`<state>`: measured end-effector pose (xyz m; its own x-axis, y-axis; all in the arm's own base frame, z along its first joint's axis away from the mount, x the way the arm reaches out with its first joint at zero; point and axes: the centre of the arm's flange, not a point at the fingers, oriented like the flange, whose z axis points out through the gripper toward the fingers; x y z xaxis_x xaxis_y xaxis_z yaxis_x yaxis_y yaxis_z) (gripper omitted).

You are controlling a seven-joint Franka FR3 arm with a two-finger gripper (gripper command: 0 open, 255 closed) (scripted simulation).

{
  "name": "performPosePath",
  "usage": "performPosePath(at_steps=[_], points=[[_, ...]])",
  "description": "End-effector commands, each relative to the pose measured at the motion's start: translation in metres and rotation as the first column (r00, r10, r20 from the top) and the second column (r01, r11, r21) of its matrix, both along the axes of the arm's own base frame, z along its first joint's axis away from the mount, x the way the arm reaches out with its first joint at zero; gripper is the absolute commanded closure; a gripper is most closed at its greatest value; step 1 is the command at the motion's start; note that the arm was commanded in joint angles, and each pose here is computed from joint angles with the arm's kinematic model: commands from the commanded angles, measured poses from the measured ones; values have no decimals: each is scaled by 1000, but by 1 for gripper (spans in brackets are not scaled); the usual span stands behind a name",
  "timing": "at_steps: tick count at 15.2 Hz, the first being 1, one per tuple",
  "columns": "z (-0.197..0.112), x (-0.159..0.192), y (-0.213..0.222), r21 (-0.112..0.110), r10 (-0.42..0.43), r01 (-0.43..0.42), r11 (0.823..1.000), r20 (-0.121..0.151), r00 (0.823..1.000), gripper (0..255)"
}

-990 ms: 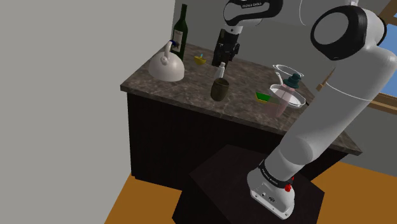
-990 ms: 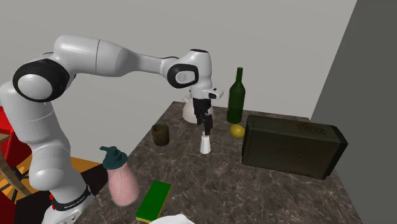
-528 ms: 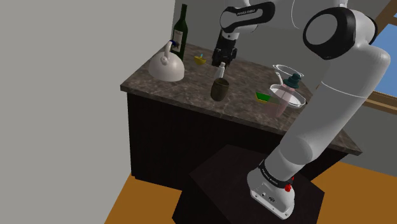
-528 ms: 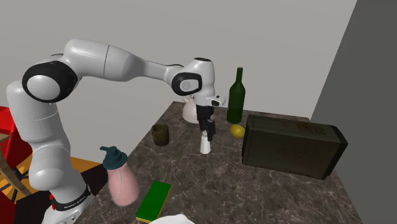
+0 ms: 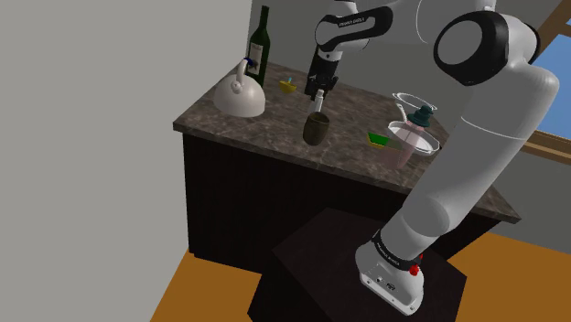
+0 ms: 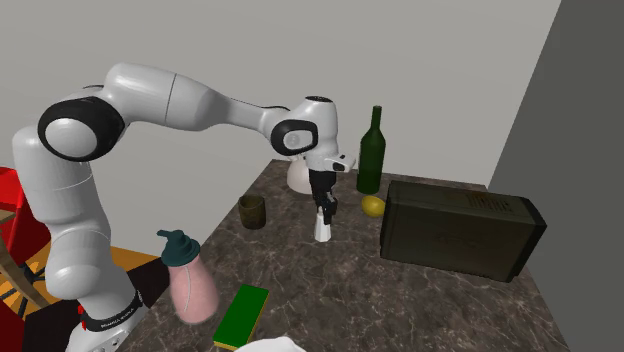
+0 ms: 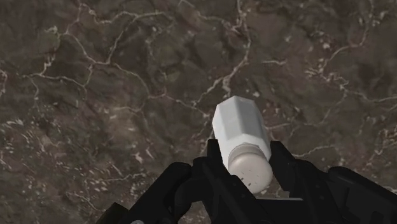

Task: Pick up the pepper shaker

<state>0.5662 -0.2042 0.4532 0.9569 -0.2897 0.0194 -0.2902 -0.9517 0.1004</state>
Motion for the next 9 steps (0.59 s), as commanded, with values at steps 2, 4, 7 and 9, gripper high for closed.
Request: performPosePath(at_steps=[2,4,7,9], points=[[-1,0,0,0,0,0,1000,-1,1000,255],[-1,0,0,0,0,0,1000,-1,1000,255],[10,-1,1,0,0,0,1000,-1,1000,255],[21,-1,1,0,0,0,1000,-1,1000,255]])
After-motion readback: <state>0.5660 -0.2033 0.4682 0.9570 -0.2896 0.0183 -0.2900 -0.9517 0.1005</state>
